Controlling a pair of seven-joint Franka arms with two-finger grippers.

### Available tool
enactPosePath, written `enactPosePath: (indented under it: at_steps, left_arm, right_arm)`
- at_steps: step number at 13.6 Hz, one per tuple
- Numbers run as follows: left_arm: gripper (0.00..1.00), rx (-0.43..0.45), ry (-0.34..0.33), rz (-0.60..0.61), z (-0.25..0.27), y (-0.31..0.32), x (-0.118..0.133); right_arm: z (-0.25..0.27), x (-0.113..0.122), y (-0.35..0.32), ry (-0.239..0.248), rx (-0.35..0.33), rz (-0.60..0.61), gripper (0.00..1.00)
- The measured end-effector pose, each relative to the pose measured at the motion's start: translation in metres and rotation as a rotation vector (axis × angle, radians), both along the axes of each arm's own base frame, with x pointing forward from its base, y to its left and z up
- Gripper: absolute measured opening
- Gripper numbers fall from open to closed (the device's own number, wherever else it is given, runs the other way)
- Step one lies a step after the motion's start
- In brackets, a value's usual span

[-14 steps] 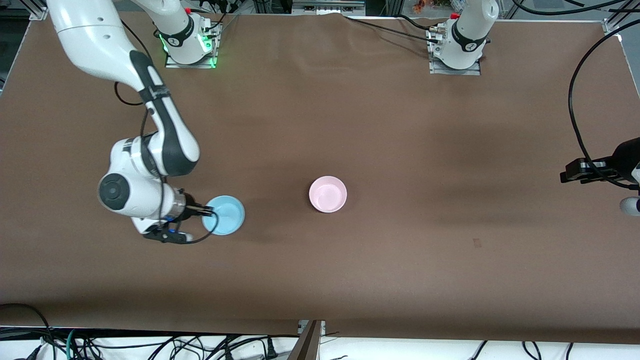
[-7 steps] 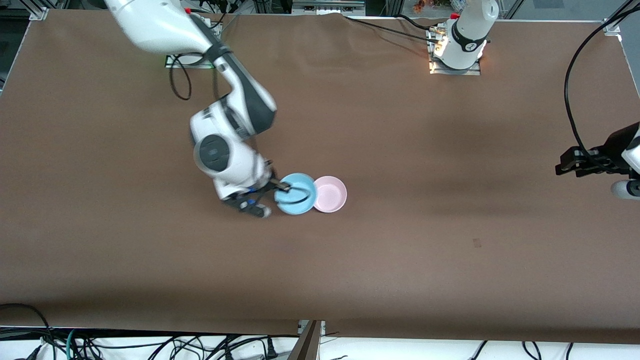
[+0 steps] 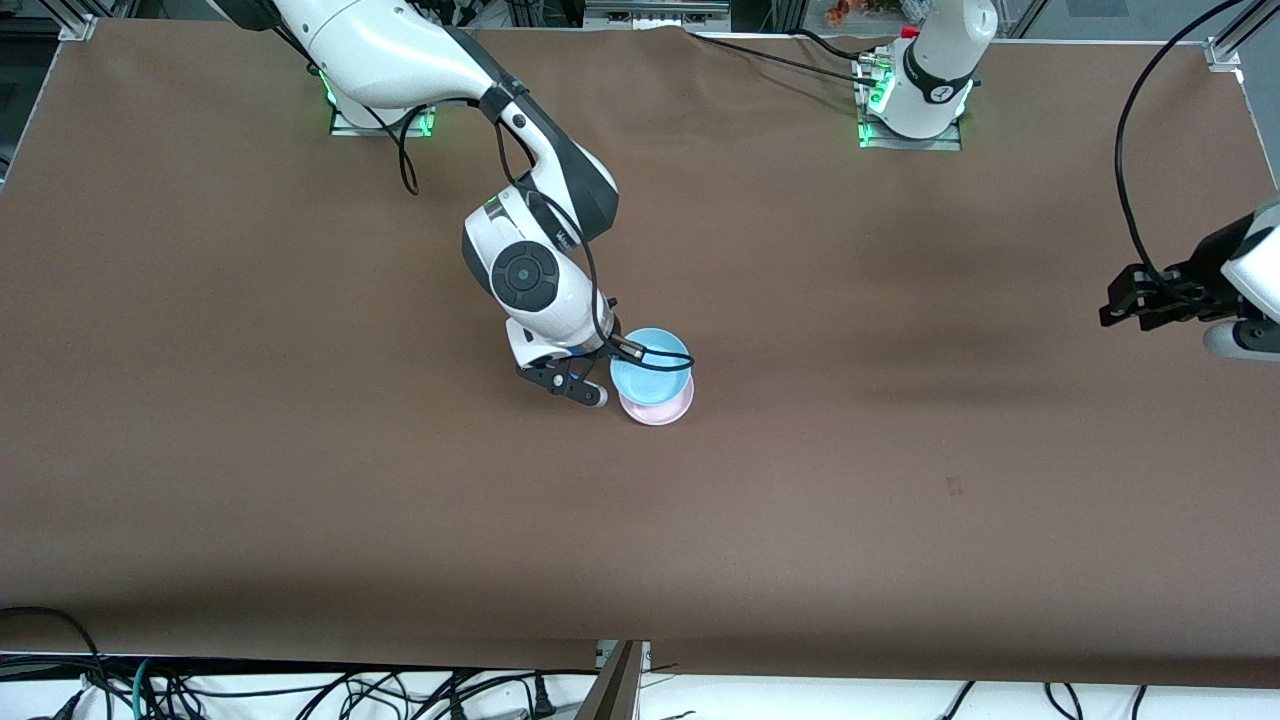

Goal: Stack pink and blue bowls on white bowl
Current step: 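Carry the blue bowl over the pink bowl with the right gripper, then lower the blue bowl into the pink bowl and open the right gripper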

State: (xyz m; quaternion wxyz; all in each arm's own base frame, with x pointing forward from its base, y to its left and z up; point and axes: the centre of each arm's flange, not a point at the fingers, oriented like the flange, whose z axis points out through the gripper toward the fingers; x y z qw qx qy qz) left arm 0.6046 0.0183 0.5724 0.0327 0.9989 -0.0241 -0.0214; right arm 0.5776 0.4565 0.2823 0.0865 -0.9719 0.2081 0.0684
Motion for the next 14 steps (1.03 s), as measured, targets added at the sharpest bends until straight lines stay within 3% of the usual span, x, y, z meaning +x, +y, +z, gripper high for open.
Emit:
enactPosePath:
  at_steps: [14]
  left_arm:
    - [0.51,0.001,-0.009,-0.002,-0.003,0.0,-0.007]
  right_arm:
    - [-0.026,0.002,0.013,-0.025,0.017,0.0,0.02]
